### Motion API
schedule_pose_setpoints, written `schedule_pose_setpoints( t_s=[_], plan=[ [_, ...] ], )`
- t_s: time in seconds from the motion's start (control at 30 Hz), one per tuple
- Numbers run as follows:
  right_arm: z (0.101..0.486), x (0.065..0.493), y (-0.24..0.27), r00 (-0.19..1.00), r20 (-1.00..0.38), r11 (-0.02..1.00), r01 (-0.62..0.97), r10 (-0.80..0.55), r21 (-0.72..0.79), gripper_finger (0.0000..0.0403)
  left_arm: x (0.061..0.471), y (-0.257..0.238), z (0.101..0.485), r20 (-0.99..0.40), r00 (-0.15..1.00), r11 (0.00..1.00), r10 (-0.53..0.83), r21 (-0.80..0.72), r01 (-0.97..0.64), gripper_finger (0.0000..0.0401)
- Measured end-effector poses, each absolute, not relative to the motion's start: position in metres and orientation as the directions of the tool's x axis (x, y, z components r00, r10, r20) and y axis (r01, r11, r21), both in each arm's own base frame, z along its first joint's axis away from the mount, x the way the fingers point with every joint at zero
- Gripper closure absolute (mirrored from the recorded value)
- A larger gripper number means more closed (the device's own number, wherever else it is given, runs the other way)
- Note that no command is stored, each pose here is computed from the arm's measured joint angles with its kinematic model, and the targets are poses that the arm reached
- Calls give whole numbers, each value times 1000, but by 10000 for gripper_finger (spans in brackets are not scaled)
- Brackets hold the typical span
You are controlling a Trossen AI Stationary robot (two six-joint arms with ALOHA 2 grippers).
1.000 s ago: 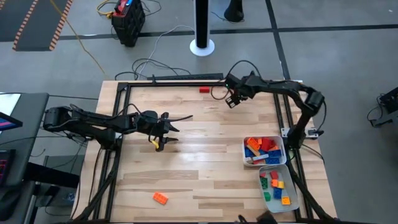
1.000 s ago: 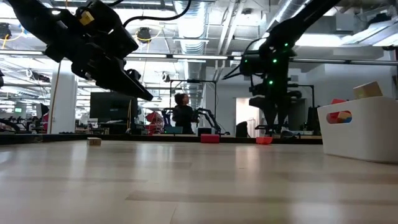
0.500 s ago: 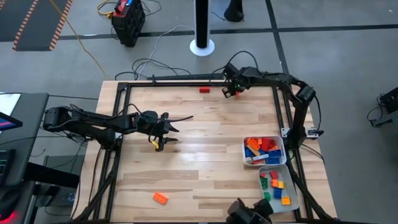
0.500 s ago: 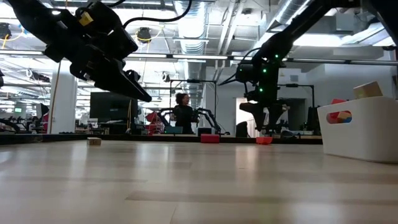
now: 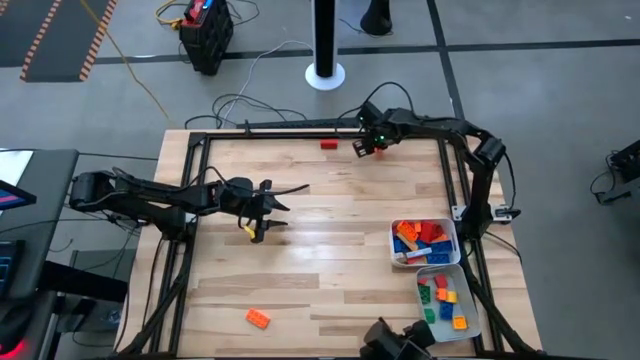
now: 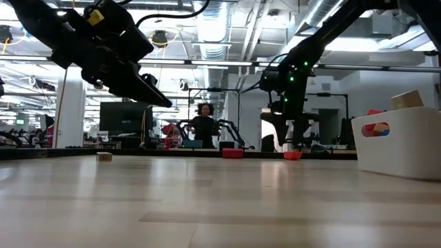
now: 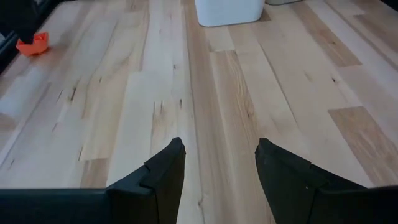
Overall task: Sort blocks by size
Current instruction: Put the 8 stud orange game piece into the grey bin
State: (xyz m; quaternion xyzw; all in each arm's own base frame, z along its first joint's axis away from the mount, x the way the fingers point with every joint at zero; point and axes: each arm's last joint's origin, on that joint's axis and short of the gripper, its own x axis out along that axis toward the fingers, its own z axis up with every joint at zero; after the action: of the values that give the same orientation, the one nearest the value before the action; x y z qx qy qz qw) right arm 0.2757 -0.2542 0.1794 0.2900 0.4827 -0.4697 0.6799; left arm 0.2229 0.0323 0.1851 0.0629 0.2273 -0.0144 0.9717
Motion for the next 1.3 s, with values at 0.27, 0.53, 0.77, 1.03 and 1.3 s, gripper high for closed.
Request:
schedule_pose_setpoints(
  t_s=[0.27, 0.53, 0.77, 1.03, 1.3],
  plan=[
    [162, 278, -259, 46, -932, 357, 930, -359, -92, 152, 223, 32, 185, -444, 896, 990, 0, 128, 64, 216],
    [160, 278, -260, 43, -931, 375, 921, -362, -103, 156, 223, 32, 185, -446, 895, 988, 0, 136, 68, 216],
    [149, 290, -239, 64, -977, 505, 862, -203, -49, 181, 223, 32, 185, -447, 895, 989, 0, 134, 67, 216],
    [178, 305, -186, 88, -986, 638, 770, -139, -21, 197, 223, 32, 184, -452, 892, 989, -1, 132, 68, 216],
    [207, 307, -155, 128, -979, 673, 740, -158, -12, 198, 222, 32, 183, -463, 886, 992, -3, 112, 62, 216]
  ],
)
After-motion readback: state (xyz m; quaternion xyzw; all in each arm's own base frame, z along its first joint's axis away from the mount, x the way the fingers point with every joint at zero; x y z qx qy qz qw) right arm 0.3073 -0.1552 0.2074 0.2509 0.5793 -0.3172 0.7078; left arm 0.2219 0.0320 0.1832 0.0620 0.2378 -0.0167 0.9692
